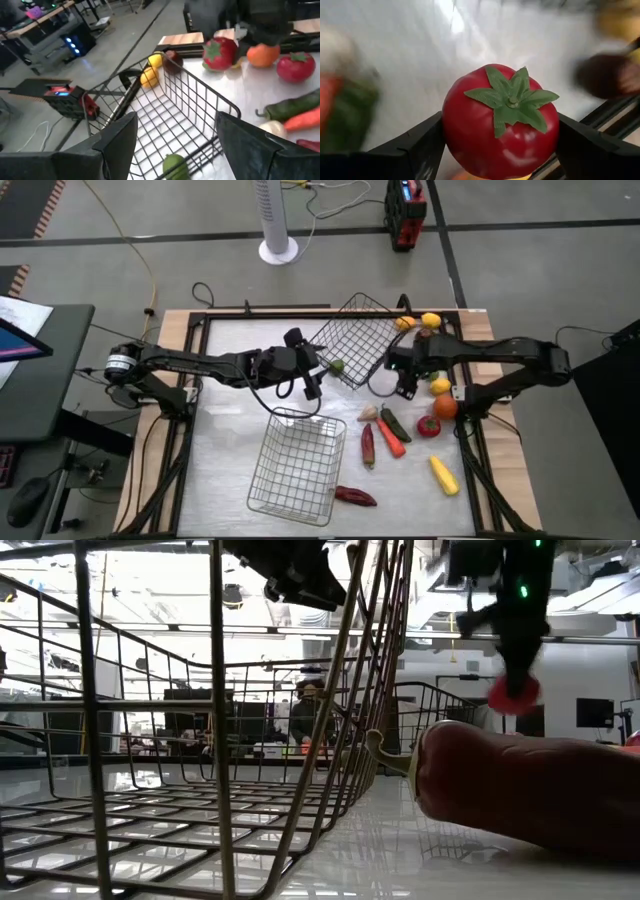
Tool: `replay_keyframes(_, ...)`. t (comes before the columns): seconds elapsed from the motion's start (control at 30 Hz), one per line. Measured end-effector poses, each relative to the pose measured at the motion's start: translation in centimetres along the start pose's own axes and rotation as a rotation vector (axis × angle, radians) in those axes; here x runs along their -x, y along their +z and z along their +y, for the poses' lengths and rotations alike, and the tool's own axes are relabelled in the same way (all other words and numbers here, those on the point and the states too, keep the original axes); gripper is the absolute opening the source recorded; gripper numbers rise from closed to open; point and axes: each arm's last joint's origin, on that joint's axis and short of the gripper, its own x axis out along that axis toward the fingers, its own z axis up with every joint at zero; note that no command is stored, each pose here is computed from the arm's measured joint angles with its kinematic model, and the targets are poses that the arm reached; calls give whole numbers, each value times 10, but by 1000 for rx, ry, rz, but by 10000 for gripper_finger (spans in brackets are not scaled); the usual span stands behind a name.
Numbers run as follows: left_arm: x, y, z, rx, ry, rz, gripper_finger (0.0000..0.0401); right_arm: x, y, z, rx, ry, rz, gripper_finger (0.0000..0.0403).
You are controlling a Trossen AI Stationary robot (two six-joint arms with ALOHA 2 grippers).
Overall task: Sort produce into baskets
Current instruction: Put the top red tomato into the black wire basket, then put the green chili pepper into the gold wire basket
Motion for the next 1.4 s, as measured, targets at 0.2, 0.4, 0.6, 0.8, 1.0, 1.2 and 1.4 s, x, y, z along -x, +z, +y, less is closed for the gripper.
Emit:
replay_keyframes(0.2, 2, 14, 3, 29, 7, -44, 256, 36, 23, -10, -11, -15, -312, 353)
replay_keyframes(0.4, 3, 27, 7, 27, 32, -145, 256, 41, 54, -12, 83, -19, -566, 366)
replay_keyframes(0.6, 0, 29, 18, -8, 95, -169, 256, 22, 73, -17, 132, -66, -495, 389)
replay_keyframes(0.8, -6, 26, 33, 1, 129, -155, 256, 26, 82, -34, 108, -85, -387, 397)
replay_keyframes(1.0, -9, 15, 31, -47, 74, -96, 256, 37, 77, -51, 78, -9, -304, 396)
replay_keyframes(1.2, 0, -7, 36, -29, -44, -216, 256, 24, 56, -84, -43, -48, -86, 395)
replay_keyframes(1.4, 29, -23, 60, 57, -23, -278, 256, 26, 33, -102, -140, -62, -31, 395)
